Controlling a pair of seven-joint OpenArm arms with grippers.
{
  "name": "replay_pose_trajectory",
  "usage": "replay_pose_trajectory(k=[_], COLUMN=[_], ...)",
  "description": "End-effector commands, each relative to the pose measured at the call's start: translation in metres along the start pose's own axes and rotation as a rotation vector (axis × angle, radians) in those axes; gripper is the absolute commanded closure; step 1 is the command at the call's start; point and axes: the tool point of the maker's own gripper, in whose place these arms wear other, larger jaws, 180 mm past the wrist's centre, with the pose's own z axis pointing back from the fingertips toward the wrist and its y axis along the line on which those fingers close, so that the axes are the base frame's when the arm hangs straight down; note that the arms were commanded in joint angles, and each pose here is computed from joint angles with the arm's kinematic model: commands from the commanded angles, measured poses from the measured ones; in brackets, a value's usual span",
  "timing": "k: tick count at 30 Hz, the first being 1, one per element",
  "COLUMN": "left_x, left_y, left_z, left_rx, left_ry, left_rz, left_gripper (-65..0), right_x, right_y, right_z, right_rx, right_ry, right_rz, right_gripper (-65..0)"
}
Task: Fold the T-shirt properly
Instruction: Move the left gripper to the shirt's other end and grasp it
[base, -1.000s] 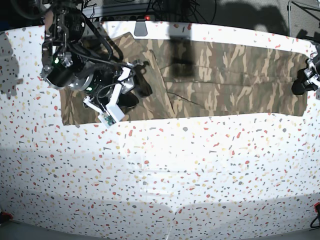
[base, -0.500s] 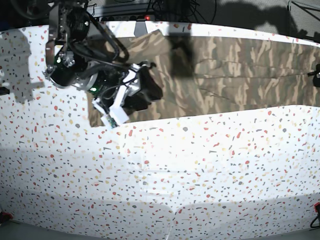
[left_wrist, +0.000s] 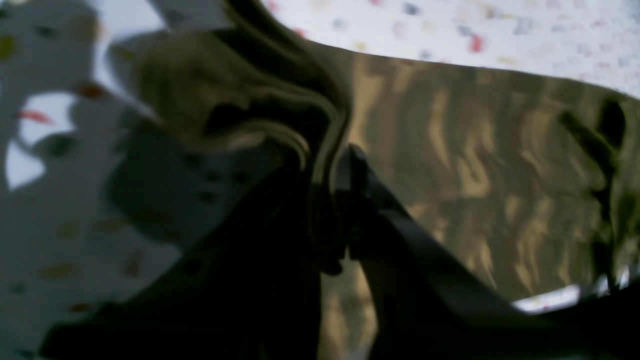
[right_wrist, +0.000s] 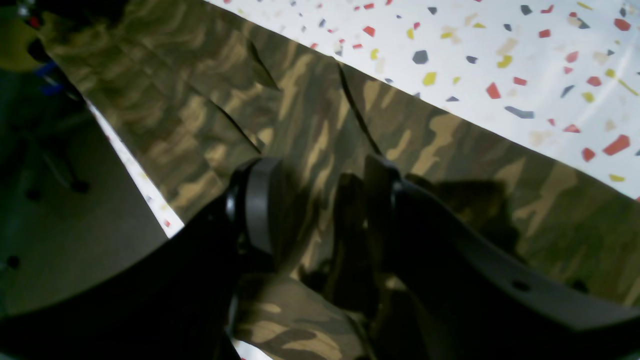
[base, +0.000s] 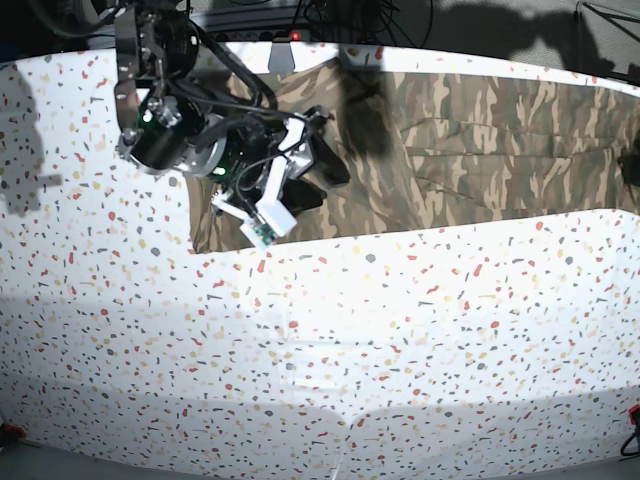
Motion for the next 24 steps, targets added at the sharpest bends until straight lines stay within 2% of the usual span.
replay_pose_trajectory(k=[1,8,14,19,24], left_x=[0.017,-0.016,-0.019,-0.015,-0.032], left_y=[-0.010,-0.089,-0.162,-0.180,-0.193], left_z=[0.009,-0.007,-0.018,-0.023,-0.036], left_rx=[-0.031,-0.194,-0.324,-0.326,-0.349], left_ry=[-0.044,-0.039,-0.159,-0.218,-0.183], left_rz=[-0.035,-0.074,-0.058,-0.020,0.029], left_gripper=[0.0,0.0,0.0,0.0,0.0], right_x=[0.015,0.016,0.016,0.016,0.016], right_y=[0.001,-0.005,-0.005,-0.005,-0.005], right_z=[0.002,0.002,0.002,0.002,0.002], right_rx=[0.003,-0.023,-0.023,-0.023,-0.023], right_ry=[-0.050,-0.043,-0.042,-0.040,-0.041], right_rz=[0.026,0.047,0.046,0.046,0.046], right_gripper=[-26.6,-26.6,-26.6,-26.6,-26.6])
